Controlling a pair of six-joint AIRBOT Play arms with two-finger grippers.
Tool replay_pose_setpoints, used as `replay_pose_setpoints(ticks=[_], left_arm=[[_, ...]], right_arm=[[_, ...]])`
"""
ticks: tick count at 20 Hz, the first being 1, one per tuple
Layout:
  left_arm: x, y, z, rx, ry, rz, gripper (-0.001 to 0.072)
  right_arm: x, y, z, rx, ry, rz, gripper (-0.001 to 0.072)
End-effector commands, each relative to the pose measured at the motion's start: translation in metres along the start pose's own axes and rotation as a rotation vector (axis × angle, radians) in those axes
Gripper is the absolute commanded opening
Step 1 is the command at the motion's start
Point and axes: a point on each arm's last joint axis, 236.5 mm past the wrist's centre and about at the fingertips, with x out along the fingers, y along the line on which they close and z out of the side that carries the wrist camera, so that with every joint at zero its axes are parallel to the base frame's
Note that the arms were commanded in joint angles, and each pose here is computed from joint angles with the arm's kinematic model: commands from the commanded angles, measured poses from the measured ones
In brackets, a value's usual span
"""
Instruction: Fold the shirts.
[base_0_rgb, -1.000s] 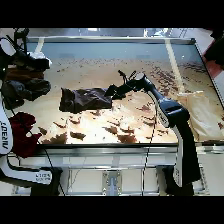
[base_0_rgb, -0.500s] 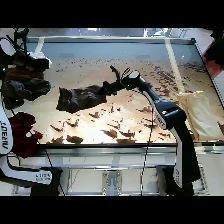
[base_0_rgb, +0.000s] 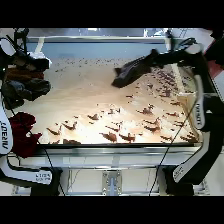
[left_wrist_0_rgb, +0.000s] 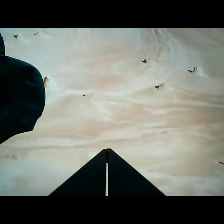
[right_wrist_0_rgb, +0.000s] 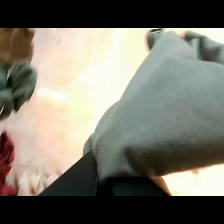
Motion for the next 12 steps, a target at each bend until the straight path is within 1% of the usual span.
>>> replay_pose_setpoints(ticks=[1,4,7,9,12], left_arm=[[0.0,0.0,0.0,0.0,-0.001,0.0,0.0013],[0.0,0.0,0.0,0.0,0.0,0.0,0.0013],[0.0,0.0,0.0,-0.004,0.0,0.0,0.0013],[0.0,-0.001,0.0,-0.028,0.0,-0.001,0.0013],[0.0,-0.004,0.0,-0.024,0.0,-0.005,0.0013]], right_arm=[[-0.12,-0.064,0.026,0.079,-0.141,-0.193,0.0015],[-0.199,-0.111,0.028,0.163,-0.237,-0.308,0.0016],[-0.258,-0.14,0.01,0.214,-0.262,-0.421,0.0015],[-0.292,-0.15,-0.01,0.236,-0.241,-0.518,0.0015],[-0.341,-0.148,-0.036,0.259,-0.235,-0.654,0.0016]])
